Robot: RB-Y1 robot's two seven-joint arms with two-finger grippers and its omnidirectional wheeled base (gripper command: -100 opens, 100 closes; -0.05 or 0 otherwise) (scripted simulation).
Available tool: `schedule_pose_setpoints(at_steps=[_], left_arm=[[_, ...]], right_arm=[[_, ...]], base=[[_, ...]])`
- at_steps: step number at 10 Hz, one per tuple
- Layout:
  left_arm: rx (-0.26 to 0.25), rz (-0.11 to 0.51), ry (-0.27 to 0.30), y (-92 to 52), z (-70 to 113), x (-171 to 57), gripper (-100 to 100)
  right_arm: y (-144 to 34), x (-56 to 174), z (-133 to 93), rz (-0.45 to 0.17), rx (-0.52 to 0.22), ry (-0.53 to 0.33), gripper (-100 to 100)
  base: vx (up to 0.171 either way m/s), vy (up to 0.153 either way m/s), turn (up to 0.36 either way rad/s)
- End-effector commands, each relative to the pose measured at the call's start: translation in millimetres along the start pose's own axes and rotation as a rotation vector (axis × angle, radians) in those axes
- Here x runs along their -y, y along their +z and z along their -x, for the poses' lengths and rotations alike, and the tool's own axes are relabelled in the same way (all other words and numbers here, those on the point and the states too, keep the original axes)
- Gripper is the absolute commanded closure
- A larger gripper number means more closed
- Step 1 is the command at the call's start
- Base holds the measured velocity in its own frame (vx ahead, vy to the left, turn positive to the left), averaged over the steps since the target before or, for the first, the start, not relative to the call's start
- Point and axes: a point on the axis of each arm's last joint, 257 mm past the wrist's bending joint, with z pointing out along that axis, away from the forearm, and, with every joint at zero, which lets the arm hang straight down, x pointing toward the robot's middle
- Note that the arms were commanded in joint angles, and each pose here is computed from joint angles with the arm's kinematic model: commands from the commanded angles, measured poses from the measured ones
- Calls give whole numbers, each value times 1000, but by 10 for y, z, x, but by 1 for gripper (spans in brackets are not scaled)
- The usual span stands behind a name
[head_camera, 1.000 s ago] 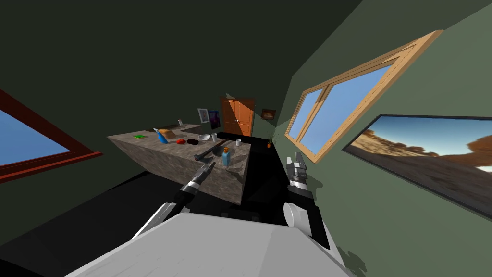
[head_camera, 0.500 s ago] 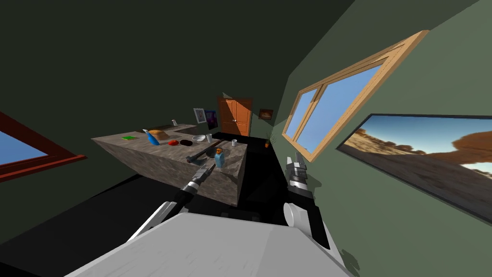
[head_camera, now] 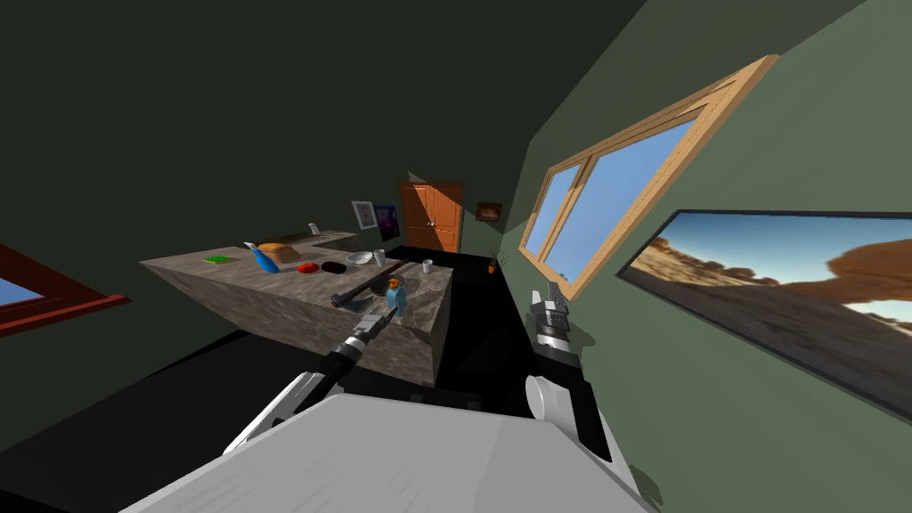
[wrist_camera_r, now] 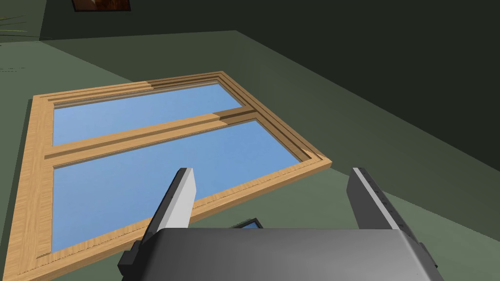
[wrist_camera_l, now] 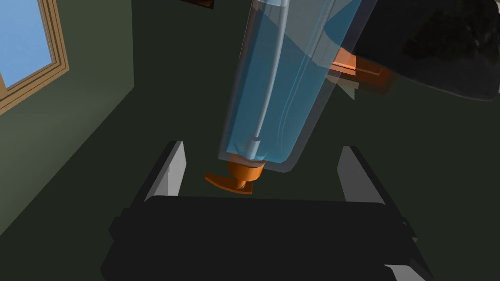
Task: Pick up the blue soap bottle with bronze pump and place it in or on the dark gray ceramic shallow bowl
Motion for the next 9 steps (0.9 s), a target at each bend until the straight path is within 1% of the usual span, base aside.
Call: schedule_pose_setpoints(at_steps=[1, 2, 3, 4, 8, 9], left_arm=[[0, 0, 0, 0, 0, 0, -100], [0, 0, 5, 0, -1, -4, 0], [0, 0, 4, 1, -1, -3, -100], [0, 0, 4, 1, -1, -3, 100], [0, 0, 4, 1, -1, -3, 100], [0, 0, 4, 1, -1, -3, 0]], right_arm=[[0, 0, 0, 0, 0, 0, 0], [0, 0, 0, 0, 0, 0, 0], [0, 0, 0, 0, 0, 0, 0], [0, 0, 0, 0, 0, 0, 0], [1, 0, 0, 0, 0, 0, 0], [1, 0, 0, 0, 0, 0, 0]], base=[[48, -15, -4], [8, -4, 2], [0, 0, 0], [0, 0, 0], [0, 0, 0], [0, 0, 0]])
